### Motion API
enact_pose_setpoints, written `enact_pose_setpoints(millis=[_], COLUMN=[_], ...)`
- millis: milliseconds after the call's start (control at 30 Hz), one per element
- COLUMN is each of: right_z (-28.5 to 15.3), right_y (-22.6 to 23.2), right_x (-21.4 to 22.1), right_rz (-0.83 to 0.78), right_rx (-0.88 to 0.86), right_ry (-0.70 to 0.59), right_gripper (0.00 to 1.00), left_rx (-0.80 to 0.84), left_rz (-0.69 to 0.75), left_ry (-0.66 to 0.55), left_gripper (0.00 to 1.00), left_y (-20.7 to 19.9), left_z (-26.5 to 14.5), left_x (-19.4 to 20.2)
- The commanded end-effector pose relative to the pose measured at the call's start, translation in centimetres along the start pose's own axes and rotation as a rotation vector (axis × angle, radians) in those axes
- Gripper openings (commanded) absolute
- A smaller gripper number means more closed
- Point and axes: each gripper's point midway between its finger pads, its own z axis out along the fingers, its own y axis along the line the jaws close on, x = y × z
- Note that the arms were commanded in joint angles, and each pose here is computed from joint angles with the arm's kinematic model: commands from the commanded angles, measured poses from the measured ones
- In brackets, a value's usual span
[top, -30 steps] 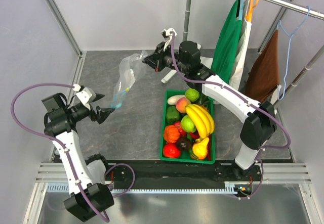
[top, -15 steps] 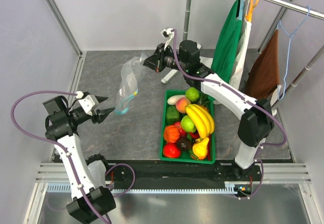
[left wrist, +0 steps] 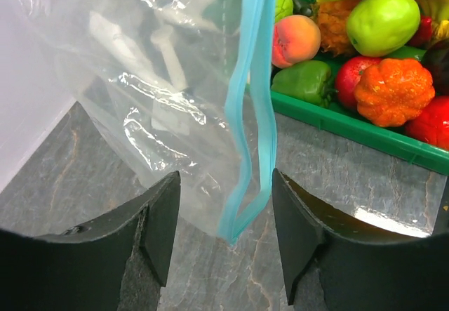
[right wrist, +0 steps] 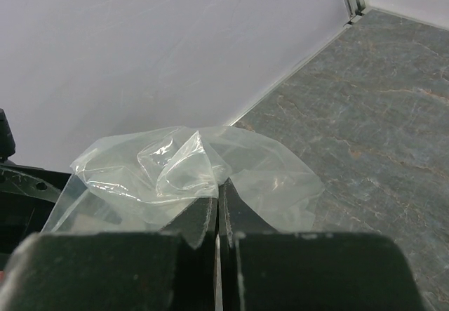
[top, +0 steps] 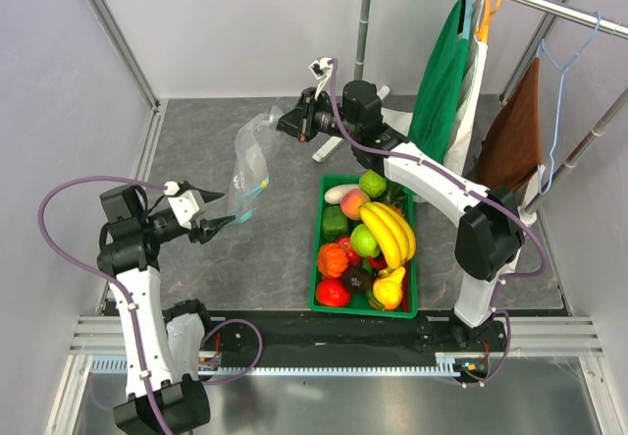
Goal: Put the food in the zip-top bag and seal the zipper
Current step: Pick up the zipper food storage bag at the corner of the board.
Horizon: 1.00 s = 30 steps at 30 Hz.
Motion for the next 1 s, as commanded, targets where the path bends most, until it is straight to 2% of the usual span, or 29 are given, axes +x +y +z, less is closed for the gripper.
enact_pose_setpoints(millis=[0, 300, 367, 533, 700, 800, 867, 900, 967], right_z=[0.0, 0.3, 0.4, 0.7, 1.2, 1.6, 1.9, 2.3, 3.1], right_y=[1.8, 1.4, 1.6, 1.9, 1.7, 1.9, 2.2, 2.1, 1.8], right_x=[-1.7, -0.8, -0.8, 0.1, 1.0, 1.6, 1.7, 2.1, 2.8], right_rz=[-0.023, 0.012, 0.013, 0.014, 0.019, 0.029, 0.030, 0.030, 0.003], right_rx=[-0.050, -0.043, -0.055, -0.076, -0.082, -0.095, -0.102, -0.104, -0.090], right_ry=[-0.044, -0.033, -0.033, -0.013, 0.004, 0.010, 0.012, 0.018, 0.037], right_gripper=[0.00, 0.00, 0.00, 0.00, 0.00, 0.00, 0.00, 0.00, 0.00], left_rx=[-0.032, 0.017, -0.013, -0.056, -0.048, -0.072, -0.085, -0.093, -0.093], left_rz=[-0.005, 0.009, -0.033, -0.044, -0.066, -0.077, -0.093, -0.108, -0.187], left_ry=[0.002, 0.027, 0.045, 0.032, 0.019, 0.034, 0.042, 0.046, 0.051], left_gripper=[0.60, 0.60, 0.59, 0.48, 0.40, 0.32, 0.08, 0.02, 0.02], left_y=[1.3, 0.0, 0.3, 1.8, 1.5, 1.9, 2.1, 2.2, 2.0], left_z=[0.4, 2.1, 2.3, 2.8, 2.9, 3.0, 2.9, 2.8, 2.6], left_x=[0.0, 0.7, 1.3, 0.6, 0.4, 1.0, 1.1, 1.1, 0.3])
